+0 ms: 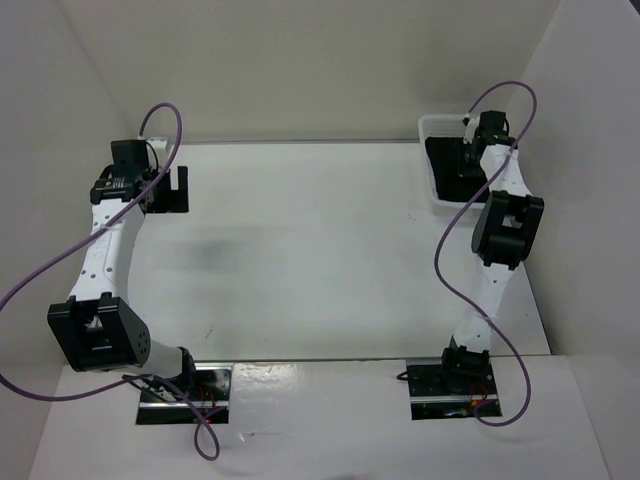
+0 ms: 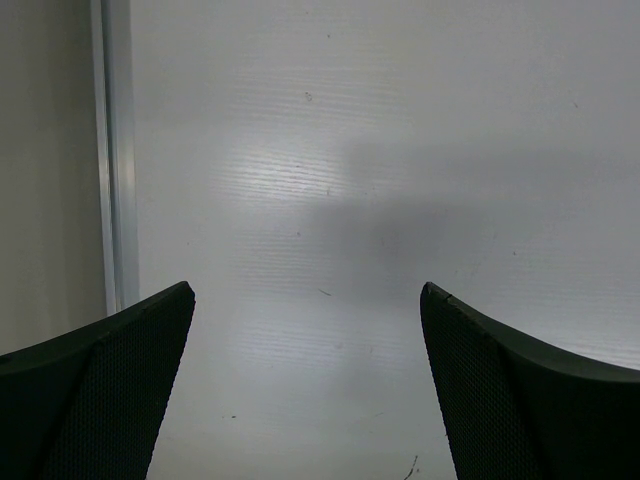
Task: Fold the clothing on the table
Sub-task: Grab the skirt from the pile, then move the skirt to the center of the board
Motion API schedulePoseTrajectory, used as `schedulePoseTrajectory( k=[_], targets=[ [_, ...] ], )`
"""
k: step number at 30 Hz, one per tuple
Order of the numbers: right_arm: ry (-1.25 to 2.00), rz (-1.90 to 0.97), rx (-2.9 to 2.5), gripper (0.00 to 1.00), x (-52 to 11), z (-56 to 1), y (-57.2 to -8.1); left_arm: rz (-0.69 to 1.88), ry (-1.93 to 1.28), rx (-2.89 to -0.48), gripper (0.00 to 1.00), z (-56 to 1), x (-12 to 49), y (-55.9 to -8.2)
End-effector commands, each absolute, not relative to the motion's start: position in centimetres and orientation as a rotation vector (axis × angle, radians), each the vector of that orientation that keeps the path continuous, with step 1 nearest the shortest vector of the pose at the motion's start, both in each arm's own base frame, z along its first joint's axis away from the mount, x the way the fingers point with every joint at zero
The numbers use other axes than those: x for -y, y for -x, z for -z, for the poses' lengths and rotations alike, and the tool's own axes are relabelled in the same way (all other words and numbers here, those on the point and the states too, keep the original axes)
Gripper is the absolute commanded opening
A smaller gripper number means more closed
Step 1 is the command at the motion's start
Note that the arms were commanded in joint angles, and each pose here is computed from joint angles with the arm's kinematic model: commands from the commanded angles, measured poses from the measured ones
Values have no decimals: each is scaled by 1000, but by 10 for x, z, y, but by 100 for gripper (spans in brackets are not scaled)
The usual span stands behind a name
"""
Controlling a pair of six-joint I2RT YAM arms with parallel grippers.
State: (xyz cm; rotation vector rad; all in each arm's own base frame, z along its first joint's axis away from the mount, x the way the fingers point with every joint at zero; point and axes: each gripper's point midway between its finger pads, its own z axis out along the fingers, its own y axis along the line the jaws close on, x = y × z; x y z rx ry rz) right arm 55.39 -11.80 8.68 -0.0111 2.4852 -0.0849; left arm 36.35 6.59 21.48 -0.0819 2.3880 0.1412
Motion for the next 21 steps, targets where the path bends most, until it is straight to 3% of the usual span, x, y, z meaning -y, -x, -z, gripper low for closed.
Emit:
schedulePoseTrajectory(
  k=[1, 8, 12, 19, 21],
  targets=[
    [57, 134, -2249, 0, 112, -209, -552, -129, 62, -2352, 100, -228, -65, -368],
    [113, 83, -1942, 0, 86, -357, -520, -185, 54, -2277, 100, -256, -69, -351],
    [196, -23, -1829, 0, 52, -405, -492, -206, 49, -2241, 100, -266, -68, -336],
    [563, -182, -1703, 0, -88, -444, -424, -236, 90, -2221, 100, -266, -76, -310],
    [675, -376, -1638, 0, -132, -467, -395, -227, 93, -2208, 100, -267, -75, -303]
  ],
)
